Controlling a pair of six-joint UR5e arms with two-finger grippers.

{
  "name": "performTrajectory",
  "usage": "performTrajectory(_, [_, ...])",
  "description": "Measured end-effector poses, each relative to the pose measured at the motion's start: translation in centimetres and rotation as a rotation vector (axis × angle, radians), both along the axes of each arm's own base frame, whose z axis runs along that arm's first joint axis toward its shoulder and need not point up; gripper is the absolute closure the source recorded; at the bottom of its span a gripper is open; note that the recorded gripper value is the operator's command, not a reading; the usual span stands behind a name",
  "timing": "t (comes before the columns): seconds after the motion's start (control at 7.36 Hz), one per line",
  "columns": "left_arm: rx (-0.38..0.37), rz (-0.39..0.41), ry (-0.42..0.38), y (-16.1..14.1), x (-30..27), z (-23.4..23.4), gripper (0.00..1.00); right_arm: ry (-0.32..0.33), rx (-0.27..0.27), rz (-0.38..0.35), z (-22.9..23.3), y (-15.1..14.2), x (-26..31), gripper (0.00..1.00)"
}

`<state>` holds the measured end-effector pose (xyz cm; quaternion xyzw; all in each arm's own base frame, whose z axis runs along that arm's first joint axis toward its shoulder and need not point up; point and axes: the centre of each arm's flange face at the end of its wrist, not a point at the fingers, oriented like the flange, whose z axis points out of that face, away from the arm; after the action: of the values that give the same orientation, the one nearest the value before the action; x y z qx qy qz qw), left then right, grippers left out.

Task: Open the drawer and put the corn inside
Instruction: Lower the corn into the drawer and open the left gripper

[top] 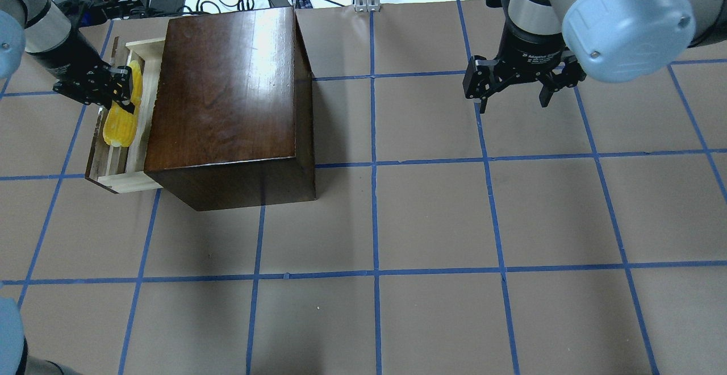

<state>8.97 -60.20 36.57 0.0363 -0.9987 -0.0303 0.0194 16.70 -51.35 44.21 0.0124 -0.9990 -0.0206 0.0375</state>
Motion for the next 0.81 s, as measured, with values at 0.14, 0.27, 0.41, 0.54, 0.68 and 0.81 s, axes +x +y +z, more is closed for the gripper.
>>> performTrajectory(0.14, [-0.005,0.002,-0.002,0.0,0.1,0.3,0.09,0.0,-0.001,0.0,0.0,0.0,0.0,0.0])
performTrajectory(0.27, [-0.014,0.003,-0.005,0.1,0.1,0.9,0.08,0.0,-0.001,0.0,0.1,0.0,0.0,0.0])
performTrajectory(0.41, [-0.024,0.003,-0.01,0.3,0.0,1.7,0.08,0.0,-0.001,0.0,0.1,0.0,0.0,0.0])
performTrajectory(0.54, [-0.036,0.003,-0.017,0.5,-0.1,2.7,0.08,0.0,-0.001,0.0,0.1,0.0,0.0,0.0])
performTrajectory(0.68, [-0.046,0.002,-0.022,0.8,-0.4,4.2,0.07,0.0,-0.001,0.0,0.1,0.0,0.0,0.0])
performTrajectory(0.81, [-0.053,0.011,-0.026,1.2,-1.1,6.3,0.03,0.0,-0.001,0.0,0.1,0.0,0.0,0.0])
